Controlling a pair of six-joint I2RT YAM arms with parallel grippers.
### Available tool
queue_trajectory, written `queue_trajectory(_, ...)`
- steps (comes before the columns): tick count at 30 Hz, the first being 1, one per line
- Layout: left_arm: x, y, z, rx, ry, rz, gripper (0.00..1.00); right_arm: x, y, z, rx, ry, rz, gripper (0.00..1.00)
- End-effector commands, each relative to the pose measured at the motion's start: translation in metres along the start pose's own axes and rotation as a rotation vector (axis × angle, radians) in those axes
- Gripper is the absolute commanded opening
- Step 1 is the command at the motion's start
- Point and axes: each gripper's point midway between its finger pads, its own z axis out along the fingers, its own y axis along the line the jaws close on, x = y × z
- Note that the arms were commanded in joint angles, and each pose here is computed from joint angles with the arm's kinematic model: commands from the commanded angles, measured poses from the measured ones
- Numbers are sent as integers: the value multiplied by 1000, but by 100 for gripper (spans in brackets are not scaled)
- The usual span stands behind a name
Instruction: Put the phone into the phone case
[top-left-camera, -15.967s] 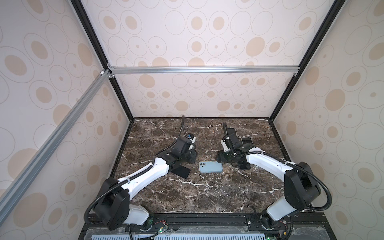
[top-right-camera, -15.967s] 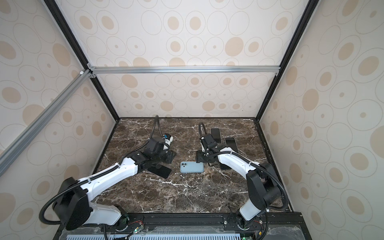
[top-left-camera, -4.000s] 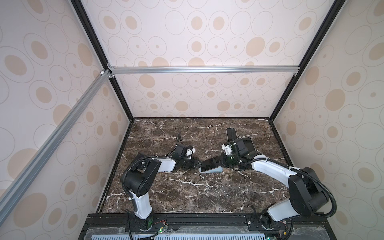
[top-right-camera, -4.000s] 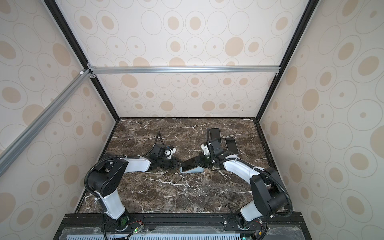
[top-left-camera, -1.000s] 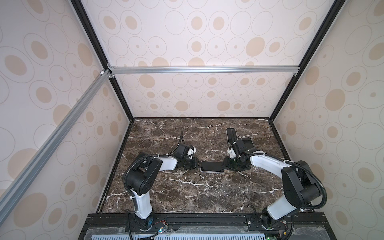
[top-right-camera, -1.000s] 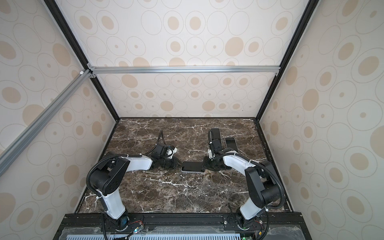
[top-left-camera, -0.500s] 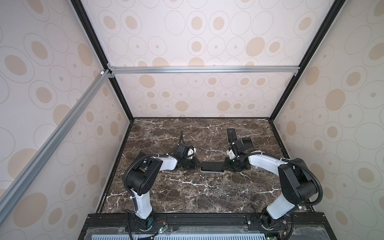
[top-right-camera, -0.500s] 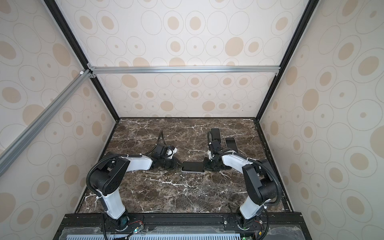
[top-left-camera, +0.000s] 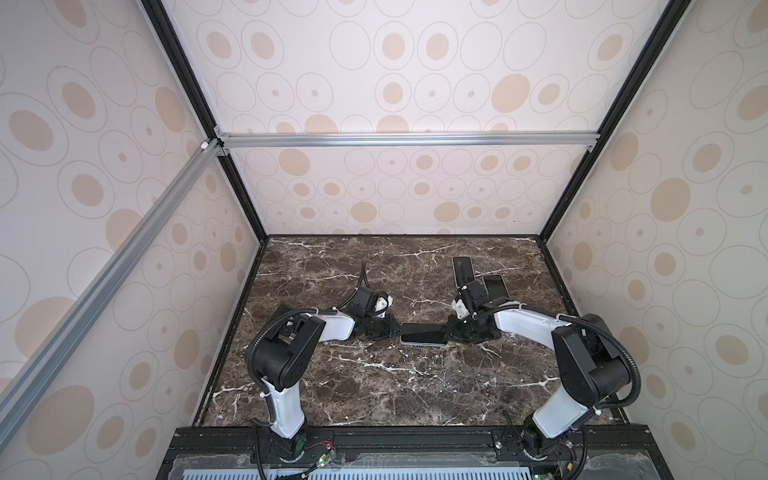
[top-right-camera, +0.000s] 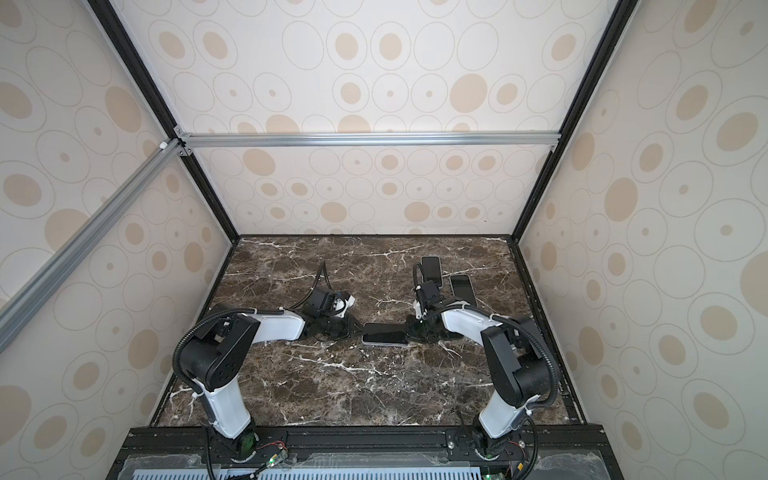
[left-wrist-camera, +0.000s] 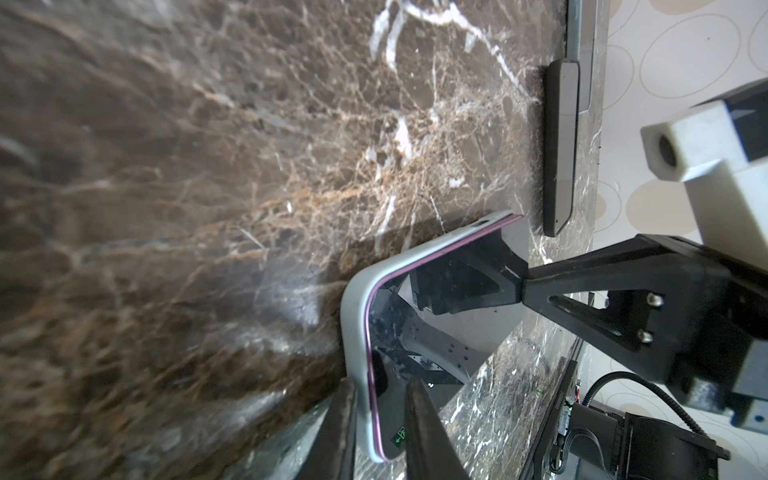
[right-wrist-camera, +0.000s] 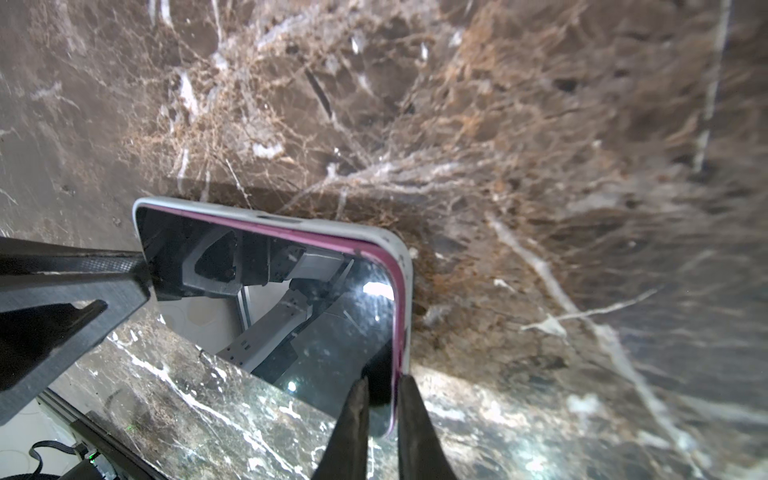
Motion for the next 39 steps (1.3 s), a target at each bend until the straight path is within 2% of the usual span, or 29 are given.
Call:
queue_trajectory(1,3,-11,5,50,24,5,22,21,-9,24,51,73,-16,14)
queue_trajectory(18,13,-15,11,49,50,19,19,38,-11,52,36,121,-8,9)
queue_trajectory(33,19,-12,-3,-15,34,33,22,24,-7,14,129,55,-105,13)
queue_trajectory(39,24,7,-10,-122,34,88,21,19,-4,16,123,46,-107,14)
